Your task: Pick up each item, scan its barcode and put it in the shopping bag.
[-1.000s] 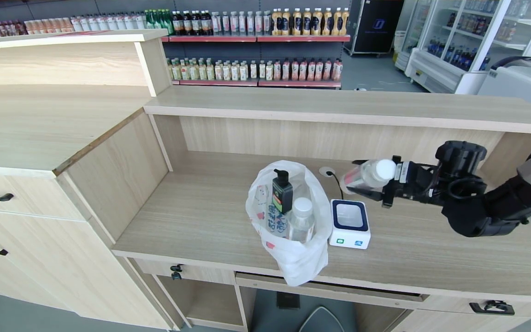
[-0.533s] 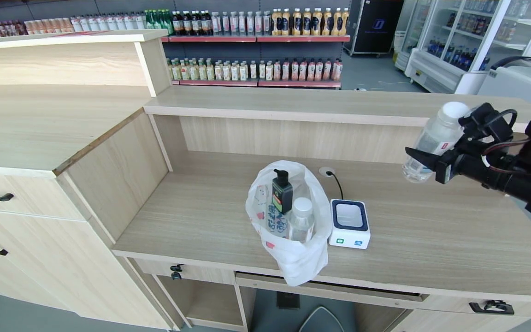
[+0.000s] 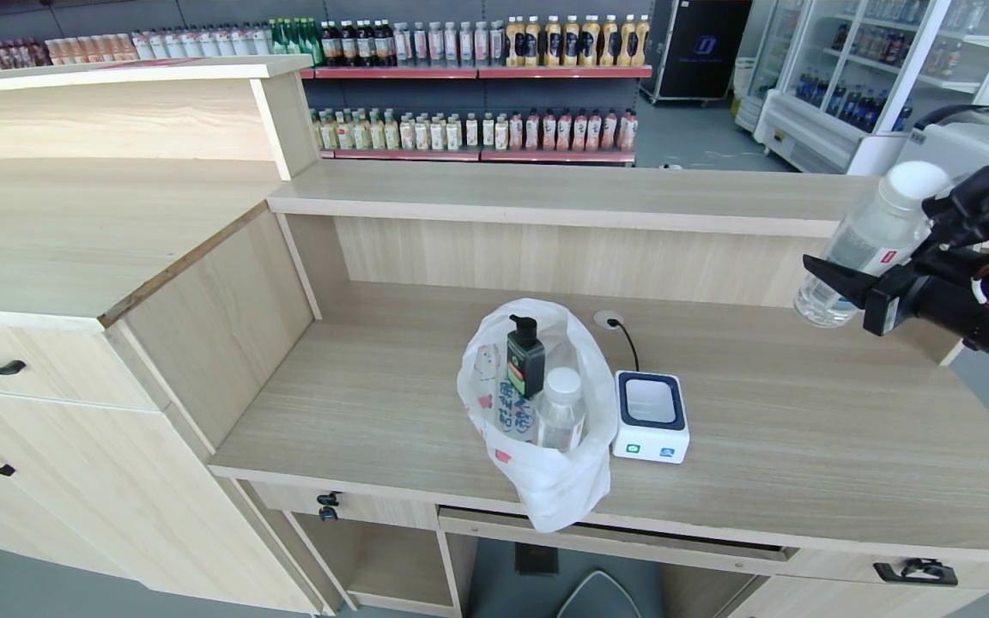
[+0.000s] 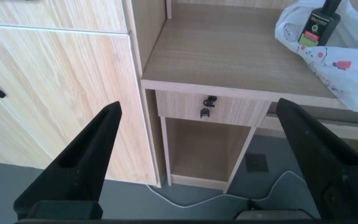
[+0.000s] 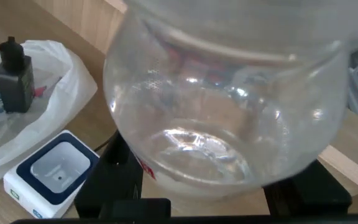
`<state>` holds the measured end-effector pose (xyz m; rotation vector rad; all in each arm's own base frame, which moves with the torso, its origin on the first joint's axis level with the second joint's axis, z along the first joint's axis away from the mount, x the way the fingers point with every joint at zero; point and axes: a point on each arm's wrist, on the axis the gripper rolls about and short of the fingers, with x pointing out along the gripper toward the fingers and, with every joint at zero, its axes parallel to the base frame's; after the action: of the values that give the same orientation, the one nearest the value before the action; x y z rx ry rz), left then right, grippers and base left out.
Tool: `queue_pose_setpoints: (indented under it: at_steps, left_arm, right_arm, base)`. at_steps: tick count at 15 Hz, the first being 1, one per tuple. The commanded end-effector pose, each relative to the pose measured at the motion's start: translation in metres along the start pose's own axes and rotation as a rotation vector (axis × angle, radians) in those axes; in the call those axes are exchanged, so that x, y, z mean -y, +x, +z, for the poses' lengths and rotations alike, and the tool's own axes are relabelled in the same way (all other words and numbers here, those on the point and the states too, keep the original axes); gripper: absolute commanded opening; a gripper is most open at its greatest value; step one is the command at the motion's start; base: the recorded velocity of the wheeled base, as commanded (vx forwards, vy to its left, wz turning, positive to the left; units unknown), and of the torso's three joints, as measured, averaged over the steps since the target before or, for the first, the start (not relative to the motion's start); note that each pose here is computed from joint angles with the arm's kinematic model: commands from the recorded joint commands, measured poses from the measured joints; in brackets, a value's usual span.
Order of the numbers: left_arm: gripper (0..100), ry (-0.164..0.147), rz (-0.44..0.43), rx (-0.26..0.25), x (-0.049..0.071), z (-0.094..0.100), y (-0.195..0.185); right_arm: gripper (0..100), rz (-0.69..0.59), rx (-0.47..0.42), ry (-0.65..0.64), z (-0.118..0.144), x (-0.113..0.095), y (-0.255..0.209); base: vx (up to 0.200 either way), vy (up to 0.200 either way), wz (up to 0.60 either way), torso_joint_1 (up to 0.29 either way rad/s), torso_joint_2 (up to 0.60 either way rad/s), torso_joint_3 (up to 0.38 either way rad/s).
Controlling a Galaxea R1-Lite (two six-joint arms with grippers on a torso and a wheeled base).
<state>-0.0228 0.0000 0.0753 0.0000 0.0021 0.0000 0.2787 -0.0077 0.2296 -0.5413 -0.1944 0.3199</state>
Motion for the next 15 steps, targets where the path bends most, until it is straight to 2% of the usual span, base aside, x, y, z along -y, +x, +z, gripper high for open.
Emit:
queue_pose_setpoints:
  at_steps: [1, 3, 8, 15]
  left_arm:
    - [100, 0.0, 0.0, 0.001, 0.0, 0.0, 0.0]
    - [100, 0.0, 0.0, 0.001, 0.0, 0.0, 0.0]
    - [100, 0.0, 0.0, 0.001, 0.0, 0.0, 0.0]
    - [100, 0.0, 0.0, 0.001, 0.0, 0.0, 0.0]
  right_arm:
    - [0, 0.036, 0.044, 0.008, 0.011, -0.011, 0.003]
    - [0, 0.063, 0.054, 0.032, 0.015, -0.019, 0.007]
    - [0, 0.185, -0.001, 0.283, 0.003, -0.051, 0.024]
    - [0, 0.288, -0.102, 0.388, -0.033, -0.079, 0.048]
  base:
    - [0.0, 0.0, 0.6, 0.002, 0.0, -0.002]
    - [0.0, 0.0, 0.6, 0.002, 0.0, 0.002]
    - [0.0, 0.0, 0.0, 0.0, 0.0, 0.0]
    - [0.0, 0.0, 0.0, 0.0, 0.0, 0.0]
